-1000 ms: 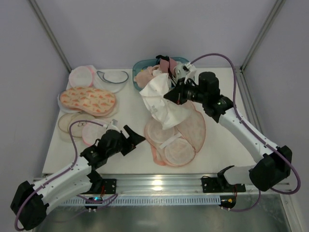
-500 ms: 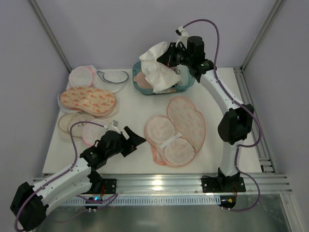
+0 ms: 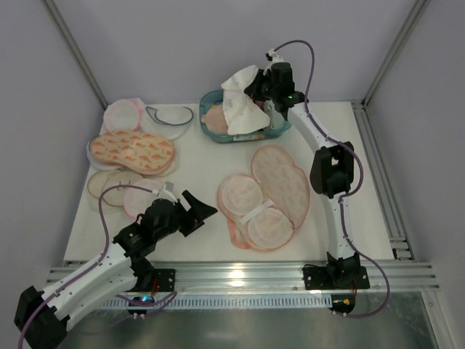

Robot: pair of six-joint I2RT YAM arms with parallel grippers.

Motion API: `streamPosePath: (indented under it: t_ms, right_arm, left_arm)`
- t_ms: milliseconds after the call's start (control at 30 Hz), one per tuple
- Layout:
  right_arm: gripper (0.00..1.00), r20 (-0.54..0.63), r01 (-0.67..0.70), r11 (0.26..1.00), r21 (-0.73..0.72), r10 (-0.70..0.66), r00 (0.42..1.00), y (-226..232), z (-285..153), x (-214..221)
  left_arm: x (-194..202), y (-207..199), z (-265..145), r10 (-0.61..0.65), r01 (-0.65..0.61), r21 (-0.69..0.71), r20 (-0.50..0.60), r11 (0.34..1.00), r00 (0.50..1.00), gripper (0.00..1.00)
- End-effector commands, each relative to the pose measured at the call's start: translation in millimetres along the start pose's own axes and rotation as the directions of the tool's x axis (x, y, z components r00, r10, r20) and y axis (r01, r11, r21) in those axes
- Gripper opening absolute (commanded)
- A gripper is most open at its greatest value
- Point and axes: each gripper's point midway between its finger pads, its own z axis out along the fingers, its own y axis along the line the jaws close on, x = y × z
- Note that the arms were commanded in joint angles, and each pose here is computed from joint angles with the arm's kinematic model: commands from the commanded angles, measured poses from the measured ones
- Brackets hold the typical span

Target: Unzip the laundry bag and remove the bra

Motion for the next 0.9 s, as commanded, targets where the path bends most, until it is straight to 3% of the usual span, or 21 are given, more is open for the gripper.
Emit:
streamPosePath:
  t_ms: [0,200,333,367,400,500,567,667,733,767,867]
  right_arm:
    - [0.04,0.163,0.019,0.996,0.09,-0.033,0.986,-12.2,-1.1,-48.2]
    - [0.08,0.174,0.001,0.992,0.128,-0.024,0.984,-24.1,3.7,-46.9]
    - [0.3,0.24,0.01,0.998,0.07,-0.027,0.97,-7.6,-10.7,-68.7]
    - [0.4,0.232,-0.003,0.998,0.068,-0.012,0.973,-13.3,-12.4,-60.7]
    - [0.43,0.306,0.013,1.0,0.009,-0.015,0.952,0.7,-19.2,-80.5]
    - [0.33,0.366,-0.005,0.999,-0.039,0.019,0.93,15.8,-38.3,-107.1]
    - [0.34,0.394,0.012,0.999,-0.045,0.007,0.919,24.8,-41.8,-128.0]
    - [0.55,0.389,0.042,0.998,-0.051,-0.019,0.921,31.6,-47.5,-132.9]
    - [0.6,0.38,0.032,0.998,-0.051,-0.01,0.925,23.4,-49.4,-114.8]
    - [0.61,0.461,0.067,0.994,-0.09,-0.019,0.887,43.3,-73.6,-139.2]
    - [0.62,0.487,0.095,0.989,-0.11,-0.03,0.873,58.4,-104.0,-145.7]
  left_arm:
    - [-0.9,3.7,-4.9,0.002,-0.001,-0.014,0.008,1.0,1.0,0.87]
    - [-0.6,3.8,-6.7,0.006,-0.006,-0.015,0.006,1.0,1.0,0.88]
    - [0.6,7.8,-4.9,0.007,-0.007,-0.025,0.002,1.0,1.0,0.88]
    - [0.8,8.4,-4.5,0.007,-0.007,-0.026,0.002,1.0,1.0,0.88]
    - [1.1,9.4,-4.2,0.007,-0.007,-0.028,0.002,1.0,1.0,0.88]
    - [1.4,10.4,-3.6,0.006,-0.006,-0.029,0.001,1.0,1.0,0.88]
    - [0.9,9.5,-3.9,0.007,-0.007,-0.027,0.003,1.0,1.0,0.88]
    - [-4.3,10.4,-3.9,0.011,-0.01,-0.033,0.032,0.999,0.999,0.88]
    - [-4.6,12.7,-4.3,0.01,-0.009,-0.037,0.037,0.999,0.999,0.88]
    - [-4.8,12.2,-4.9,0.01,-0.009,-0.032,0.039,0.999,0.999,0.88]
    - [-4.8,11.9,-6.5,0.008,-0.007,-0.026,0.041,1.0,0.999,0.88]
